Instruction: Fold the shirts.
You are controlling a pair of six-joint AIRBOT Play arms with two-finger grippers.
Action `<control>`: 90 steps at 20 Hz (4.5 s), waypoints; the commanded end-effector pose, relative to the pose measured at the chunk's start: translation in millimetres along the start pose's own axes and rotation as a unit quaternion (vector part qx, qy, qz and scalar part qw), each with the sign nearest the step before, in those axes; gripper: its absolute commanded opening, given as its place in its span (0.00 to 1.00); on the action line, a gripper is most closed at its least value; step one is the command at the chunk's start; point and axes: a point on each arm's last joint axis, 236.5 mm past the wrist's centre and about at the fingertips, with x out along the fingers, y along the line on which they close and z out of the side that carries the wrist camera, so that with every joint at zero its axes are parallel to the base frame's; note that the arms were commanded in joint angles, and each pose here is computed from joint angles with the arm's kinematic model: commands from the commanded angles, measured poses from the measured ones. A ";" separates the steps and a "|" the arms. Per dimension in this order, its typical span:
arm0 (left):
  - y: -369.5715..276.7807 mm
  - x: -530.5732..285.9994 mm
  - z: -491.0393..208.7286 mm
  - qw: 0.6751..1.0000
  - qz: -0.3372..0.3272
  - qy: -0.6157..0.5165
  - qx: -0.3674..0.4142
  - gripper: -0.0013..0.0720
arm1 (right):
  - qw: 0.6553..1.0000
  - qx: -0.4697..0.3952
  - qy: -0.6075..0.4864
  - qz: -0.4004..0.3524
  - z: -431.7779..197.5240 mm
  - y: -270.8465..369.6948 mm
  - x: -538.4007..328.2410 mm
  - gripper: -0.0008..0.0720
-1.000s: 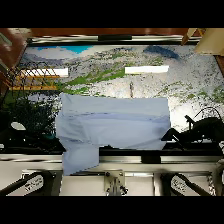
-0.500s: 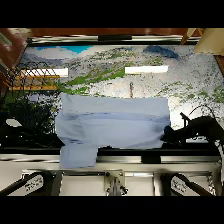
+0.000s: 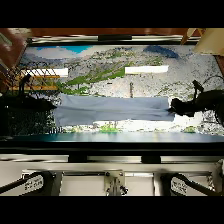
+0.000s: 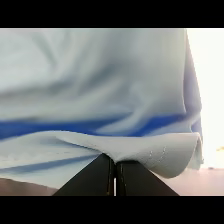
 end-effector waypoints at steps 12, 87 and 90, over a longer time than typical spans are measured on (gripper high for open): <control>36.9 102.6 30.2 0.986 -0.045 0.110 -0.114 0.94 | 0.998 -0.055 0.020 -0.018 67.9 21.9 75.7 0.79; -89.4 -198.8 105.0 0.958 0.106 -0.263 0.034 0.06 | 0.955 -0.163 0.174 0.179 -114.8 344.5 113.1 0.83; -84.9 -192.1 101.3 0.961 0.105 -0.255 0.028 0.06 | 0.966 -0.189 0.177 -0.023 -64.2 214.3 73.1 0.83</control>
